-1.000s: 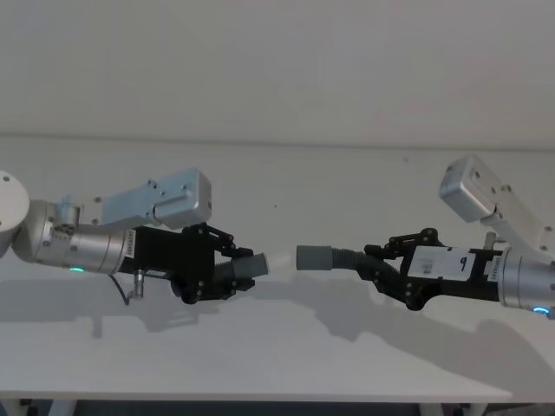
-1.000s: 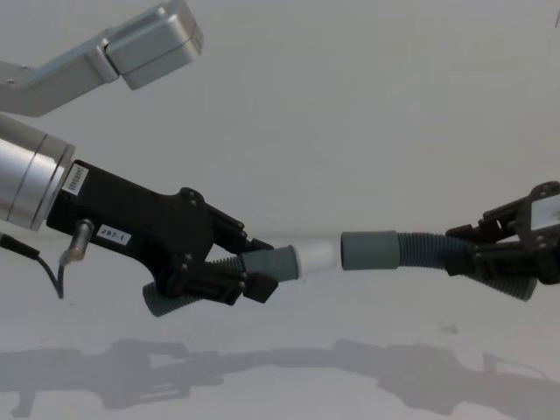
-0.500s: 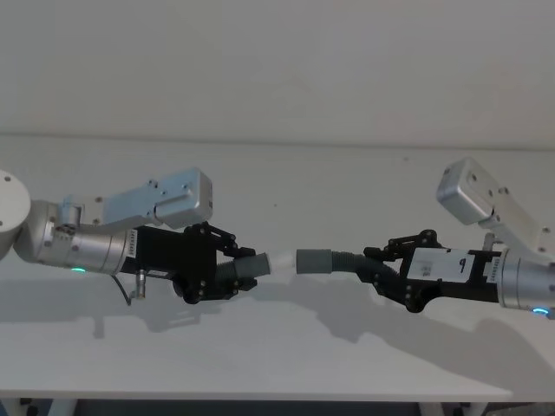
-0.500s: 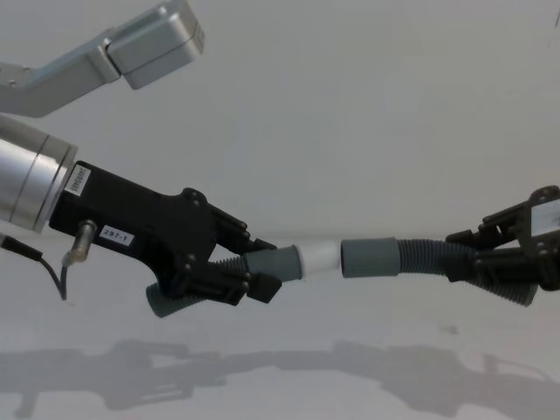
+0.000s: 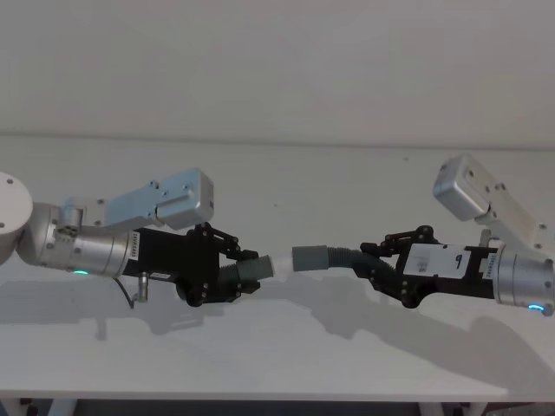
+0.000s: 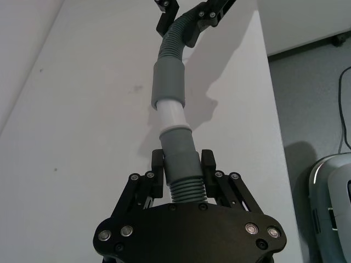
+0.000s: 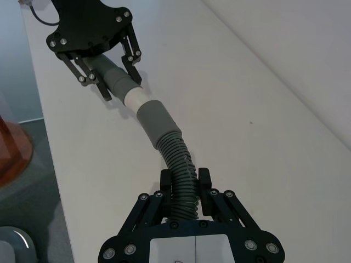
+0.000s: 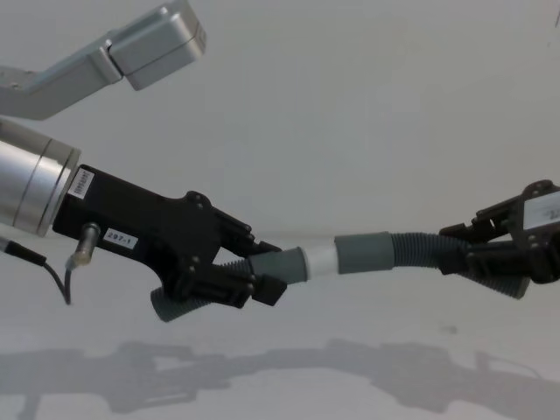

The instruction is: Use both hands to pick up one end of the pipe from the table, align the ends, and insert them.

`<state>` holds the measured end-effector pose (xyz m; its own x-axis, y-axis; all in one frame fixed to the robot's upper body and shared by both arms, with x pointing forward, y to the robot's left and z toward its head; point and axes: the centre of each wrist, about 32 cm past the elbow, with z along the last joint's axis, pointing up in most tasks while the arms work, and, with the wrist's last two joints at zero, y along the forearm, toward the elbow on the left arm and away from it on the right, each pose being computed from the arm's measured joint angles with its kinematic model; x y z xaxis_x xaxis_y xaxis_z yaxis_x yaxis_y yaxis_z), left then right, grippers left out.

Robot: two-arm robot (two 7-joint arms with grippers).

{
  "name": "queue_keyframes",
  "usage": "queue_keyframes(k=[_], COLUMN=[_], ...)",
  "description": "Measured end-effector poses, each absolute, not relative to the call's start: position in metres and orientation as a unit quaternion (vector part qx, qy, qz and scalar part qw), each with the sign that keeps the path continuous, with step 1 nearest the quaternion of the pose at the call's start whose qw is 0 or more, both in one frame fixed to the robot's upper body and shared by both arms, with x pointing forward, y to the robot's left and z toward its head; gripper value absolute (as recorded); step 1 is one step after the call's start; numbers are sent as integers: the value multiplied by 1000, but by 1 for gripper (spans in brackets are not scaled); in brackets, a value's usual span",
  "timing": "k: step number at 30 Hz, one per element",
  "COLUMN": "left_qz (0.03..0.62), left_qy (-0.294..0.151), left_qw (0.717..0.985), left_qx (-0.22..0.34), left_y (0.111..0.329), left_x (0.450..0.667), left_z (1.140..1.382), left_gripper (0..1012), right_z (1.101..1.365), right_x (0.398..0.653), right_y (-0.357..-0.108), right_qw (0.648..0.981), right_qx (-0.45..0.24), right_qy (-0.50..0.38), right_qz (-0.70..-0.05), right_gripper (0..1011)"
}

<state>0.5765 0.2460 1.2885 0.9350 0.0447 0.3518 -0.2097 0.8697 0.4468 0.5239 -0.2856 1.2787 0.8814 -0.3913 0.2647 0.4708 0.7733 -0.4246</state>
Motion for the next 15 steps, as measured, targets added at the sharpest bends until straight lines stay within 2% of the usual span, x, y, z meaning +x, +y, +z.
queue_keyframes(k=[15], left_qz=[69], left_qy=[-156], left_qw=[957], left_qx=[233], left_y=[244], left_x=[575], left_z=[1283], left_gripper=[398], right_z=[1279], right_x=[526], right_y=[-280], right_qw=[942], right_qx=[-241], right_qy=[-83], right_qz=[-217], right_gripper=[285])
